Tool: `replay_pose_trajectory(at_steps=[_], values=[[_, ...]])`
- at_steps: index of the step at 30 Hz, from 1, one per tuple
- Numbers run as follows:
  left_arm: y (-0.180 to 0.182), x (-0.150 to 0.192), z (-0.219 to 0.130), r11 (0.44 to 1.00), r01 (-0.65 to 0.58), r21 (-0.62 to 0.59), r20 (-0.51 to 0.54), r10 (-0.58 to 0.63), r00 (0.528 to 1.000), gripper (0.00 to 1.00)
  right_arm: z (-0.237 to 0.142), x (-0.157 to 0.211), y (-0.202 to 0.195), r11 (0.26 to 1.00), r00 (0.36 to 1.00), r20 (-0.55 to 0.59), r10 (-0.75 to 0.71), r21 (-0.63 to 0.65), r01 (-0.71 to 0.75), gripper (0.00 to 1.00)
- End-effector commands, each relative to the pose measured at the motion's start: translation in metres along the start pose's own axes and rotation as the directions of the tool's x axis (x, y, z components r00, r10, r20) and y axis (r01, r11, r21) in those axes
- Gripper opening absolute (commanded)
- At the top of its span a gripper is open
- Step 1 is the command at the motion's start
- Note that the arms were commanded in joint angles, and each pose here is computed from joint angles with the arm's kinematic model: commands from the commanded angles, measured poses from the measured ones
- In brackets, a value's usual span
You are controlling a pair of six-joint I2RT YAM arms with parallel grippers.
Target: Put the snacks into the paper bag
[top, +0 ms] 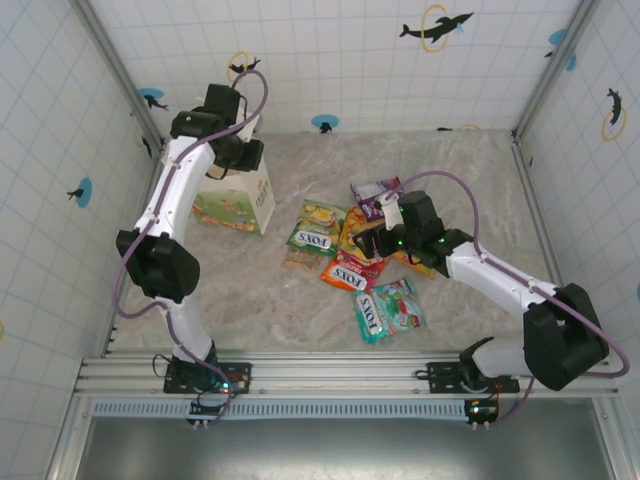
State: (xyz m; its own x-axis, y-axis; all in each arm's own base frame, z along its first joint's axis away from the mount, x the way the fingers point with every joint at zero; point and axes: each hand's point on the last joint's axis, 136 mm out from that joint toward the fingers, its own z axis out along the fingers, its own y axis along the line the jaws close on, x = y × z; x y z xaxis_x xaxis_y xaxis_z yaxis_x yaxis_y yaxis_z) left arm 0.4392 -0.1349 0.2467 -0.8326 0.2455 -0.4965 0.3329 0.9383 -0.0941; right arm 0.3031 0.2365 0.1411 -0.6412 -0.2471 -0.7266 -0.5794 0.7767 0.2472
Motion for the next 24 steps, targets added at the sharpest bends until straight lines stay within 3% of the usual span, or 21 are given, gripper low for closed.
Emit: replay_pose_trajectory(at_steps=[1,6,10,15,24], values=[[0.001,0.003,-0.011,0.999,-0.038,-0.016,-0.010,0.038,0.999,0.00,-0.001,-0.011,0.006,1.000,1.000,0.014,-0.021,-0.015,0.021,1.00],[0.001,0.015,-0.031,0.994,-0.108,-0.033,0.013,0.109,0.994,0.00,-0.002,-0.012,0.008,1.000,1.000,0.018,-0.016,-0.027,0.016,1.00],[-0.014,0.038,-0.048,0.980,-0.198,0.028,0.032,0.197,0.980,0.00,-0.002,-0.019,0.021,0.997,0.999,0.042,-0.003,-0.073,0.006,1.00],[-0.042,0.077,-0.059,0.929,-0.339,0.146,0.046,0.336,0.941,0.00,0.002,-0.032,0.056,0.982,0.995,0.095,-0.037,-0.183,0.054,1.00],[-0.067,0.114,-0.096,0.833,-0.518,0.194,0.150,0.497,0.855,0.00,0.022,-0.052,0.103,0.940,0.980,0.141,-0.139,-0.292,0.176,1.00]])
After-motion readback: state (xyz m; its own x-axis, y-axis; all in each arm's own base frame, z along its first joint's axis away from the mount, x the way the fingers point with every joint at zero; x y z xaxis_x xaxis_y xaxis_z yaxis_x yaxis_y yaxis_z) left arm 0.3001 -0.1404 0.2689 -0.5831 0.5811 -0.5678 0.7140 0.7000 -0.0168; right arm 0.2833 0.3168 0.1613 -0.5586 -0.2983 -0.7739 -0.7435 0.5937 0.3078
